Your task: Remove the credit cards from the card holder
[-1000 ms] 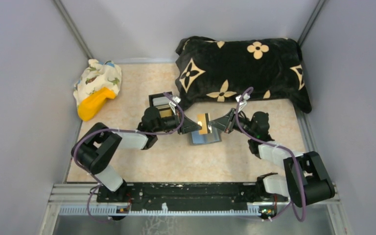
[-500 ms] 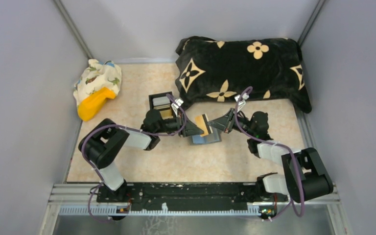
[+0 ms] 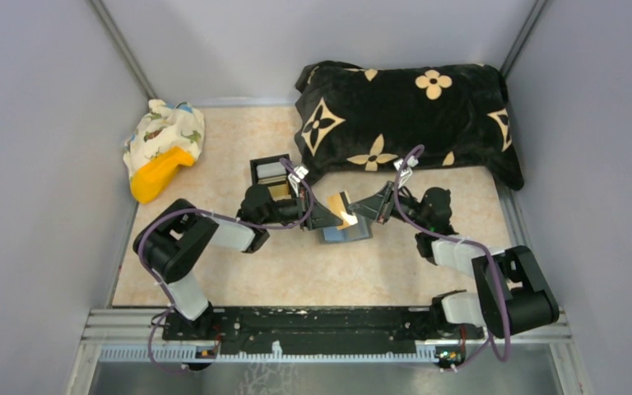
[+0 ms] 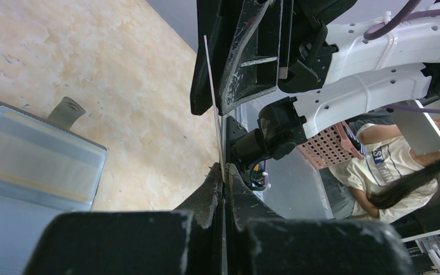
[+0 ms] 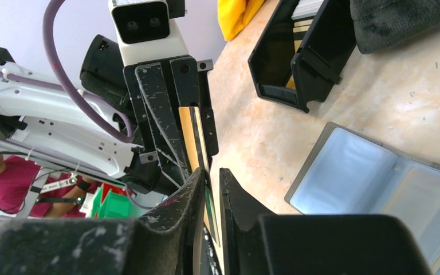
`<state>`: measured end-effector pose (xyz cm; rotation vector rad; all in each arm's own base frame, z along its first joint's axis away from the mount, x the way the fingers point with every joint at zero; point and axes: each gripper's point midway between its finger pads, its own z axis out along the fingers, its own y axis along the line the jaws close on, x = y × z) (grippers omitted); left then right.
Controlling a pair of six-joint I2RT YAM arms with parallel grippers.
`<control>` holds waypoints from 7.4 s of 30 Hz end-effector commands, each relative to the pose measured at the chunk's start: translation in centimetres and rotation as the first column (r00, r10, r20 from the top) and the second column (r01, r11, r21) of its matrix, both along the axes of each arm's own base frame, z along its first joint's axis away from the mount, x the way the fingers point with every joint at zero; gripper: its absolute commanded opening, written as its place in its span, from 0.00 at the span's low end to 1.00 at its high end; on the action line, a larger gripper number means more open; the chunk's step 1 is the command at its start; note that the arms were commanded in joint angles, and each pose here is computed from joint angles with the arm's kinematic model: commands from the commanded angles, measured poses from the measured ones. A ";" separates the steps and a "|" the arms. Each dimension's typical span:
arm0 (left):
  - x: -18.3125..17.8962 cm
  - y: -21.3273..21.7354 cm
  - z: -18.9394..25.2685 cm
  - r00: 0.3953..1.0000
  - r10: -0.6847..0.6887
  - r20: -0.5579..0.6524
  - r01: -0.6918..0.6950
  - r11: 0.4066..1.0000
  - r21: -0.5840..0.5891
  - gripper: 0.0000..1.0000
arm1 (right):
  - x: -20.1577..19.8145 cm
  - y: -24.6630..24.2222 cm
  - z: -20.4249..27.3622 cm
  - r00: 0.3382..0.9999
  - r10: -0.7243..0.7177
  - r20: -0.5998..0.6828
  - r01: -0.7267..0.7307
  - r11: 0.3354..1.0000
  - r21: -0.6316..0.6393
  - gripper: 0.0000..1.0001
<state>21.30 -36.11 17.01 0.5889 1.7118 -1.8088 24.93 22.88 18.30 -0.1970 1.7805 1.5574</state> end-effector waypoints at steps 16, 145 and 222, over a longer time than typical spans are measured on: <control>0.2 -0.1 3.3 0.994 0.045 0.101 -0.033 0.993 -0.111 0.00 | -0.5 0.1 1.8 0.996 0.013 0.083 -0.015 1.000 0.015 0.16; 13.0 14.3 -10.5 0.709 0.539 0.455 -0.675 0.331 0.660 0.64 | 15.4 0.4 11.3 0.834 -0.209 0.511 0.368 0.900 -0.233 0.00; 4.5 24.2 3.7 0.210 0.897 0.388 -0.961 0.118 0.249 0.67 | 1.5 18.8 -0.5 0.505 0.773 0.385 -0.347 0.590 -0.729 0.00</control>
